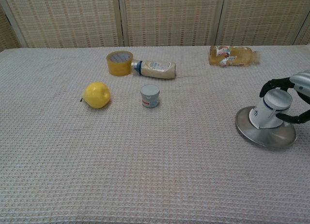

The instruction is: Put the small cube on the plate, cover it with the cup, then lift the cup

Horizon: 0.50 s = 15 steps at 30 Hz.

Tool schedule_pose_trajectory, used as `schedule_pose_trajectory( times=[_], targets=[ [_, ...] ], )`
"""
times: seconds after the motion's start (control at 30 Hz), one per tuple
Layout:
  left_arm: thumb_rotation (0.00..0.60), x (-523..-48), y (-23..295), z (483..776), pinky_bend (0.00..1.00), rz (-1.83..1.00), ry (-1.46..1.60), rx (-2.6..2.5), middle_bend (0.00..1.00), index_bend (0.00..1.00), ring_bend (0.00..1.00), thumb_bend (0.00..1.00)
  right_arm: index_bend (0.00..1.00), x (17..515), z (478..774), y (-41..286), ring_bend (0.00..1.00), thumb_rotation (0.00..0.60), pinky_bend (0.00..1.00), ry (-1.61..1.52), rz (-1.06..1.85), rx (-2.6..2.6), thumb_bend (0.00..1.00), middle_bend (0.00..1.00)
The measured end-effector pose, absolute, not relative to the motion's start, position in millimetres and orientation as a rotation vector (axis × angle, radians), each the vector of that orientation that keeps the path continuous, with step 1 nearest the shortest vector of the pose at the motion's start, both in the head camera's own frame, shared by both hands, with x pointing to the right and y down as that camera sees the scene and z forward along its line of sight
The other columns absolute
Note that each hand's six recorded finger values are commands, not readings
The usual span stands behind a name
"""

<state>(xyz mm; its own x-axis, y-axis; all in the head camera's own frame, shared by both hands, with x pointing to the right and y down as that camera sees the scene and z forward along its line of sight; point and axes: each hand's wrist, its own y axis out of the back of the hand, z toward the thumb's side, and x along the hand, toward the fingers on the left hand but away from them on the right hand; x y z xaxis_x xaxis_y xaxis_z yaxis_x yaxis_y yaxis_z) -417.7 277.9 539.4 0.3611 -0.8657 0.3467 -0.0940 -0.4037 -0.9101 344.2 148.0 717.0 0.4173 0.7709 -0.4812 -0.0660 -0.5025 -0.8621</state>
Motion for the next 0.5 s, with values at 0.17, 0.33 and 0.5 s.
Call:
schedule_pose_trajectory(
  times=[0.17,0.33,0.5],
  targets=[
    [0.600,-417,278,539,0.69,-1.127,0.849,-1.762,0.57,0.47,0.59,0.43,0.66,339,718,155,0.45,0.600,0.73,-0.663,1.186,-1.911,0.27,0.55],
    [0.600,-418,278,539,0.69,-1.128,0.848,-1.764,0.57,0.47,0.59,0.43,0.66,330,714,166,0.45,0.600,0.73,-0.668,1.145,-2.049,0.27,0.55],
    [0.600,-418,278,539,0.69,-1.125,0.851,-1.763,0.57,0.47,0.59,0.43,0.66,327,712,168,0.45,0.600,0.73,-0.684,1.134,-2.102,0.27,0.55]
  ],
)
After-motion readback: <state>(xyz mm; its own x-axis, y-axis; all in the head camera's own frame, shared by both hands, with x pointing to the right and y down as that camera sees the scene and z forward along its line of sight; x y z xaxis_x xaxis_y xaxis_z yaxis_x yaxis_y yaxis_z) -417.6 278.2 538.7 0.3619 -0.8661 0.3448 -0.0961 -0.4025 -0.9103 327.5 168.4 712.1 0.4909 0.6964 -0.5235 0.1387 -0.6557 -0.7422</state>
